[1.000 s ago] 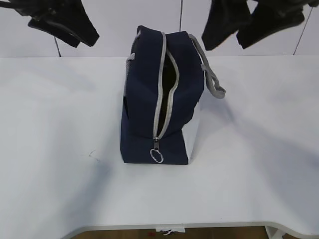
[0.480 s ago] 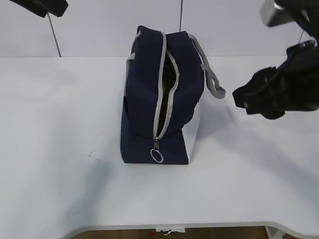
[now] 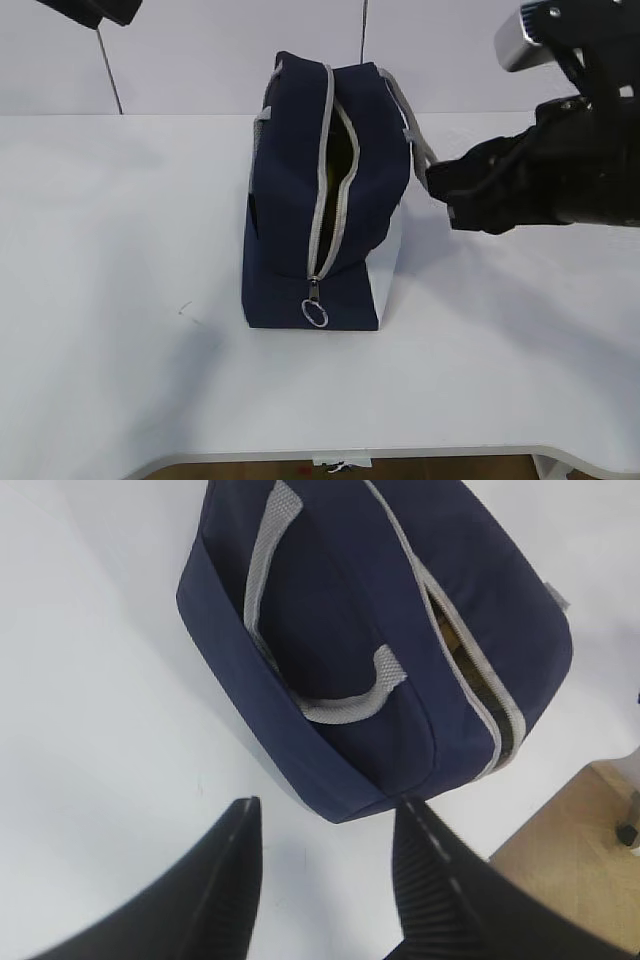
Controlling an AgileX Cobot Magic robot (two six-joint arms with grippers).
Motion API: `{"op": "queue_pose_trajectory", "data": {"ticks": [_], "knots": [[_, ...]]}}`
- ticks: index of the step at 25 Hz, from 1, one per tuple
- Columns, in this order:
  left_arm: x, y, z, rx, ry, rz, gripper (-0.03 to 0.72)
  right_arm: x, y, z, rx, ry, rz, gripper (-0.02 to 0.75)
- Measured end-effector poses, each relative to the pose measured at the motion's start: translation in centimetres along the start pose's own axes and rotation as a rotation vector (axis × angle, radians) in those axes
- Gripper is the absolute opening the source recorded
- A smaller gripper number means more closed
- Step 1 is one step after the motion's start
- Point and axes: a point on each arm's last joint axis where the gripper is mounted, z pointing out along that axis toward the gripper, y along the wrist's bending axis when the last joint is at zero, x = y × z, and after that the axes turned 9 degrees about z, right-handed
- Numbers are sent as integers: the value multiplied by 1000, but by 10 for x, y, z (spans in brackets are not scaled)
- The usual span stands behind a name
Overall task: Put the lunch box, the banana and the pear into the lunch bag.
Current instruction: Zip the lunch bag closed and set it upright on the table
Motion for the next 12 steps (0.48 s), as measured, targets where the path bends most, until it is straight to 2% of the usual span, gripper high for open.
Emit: {"op": "queue_pose_trajectory", "data": {"ticks": [5, 9, 12], "knots": [[0, 0, 0, -3, 2, -1, 328, 18, 2, 6, -69, -174, -1, 349], [1, 1, 0, -15, 7, 4, 328, 50, 2, 8, -114, -219, -26, 349], [1, 1, 0, -16, 8, 4, 327, 72, 5, 5, -182, -248, -30, 348]]}}
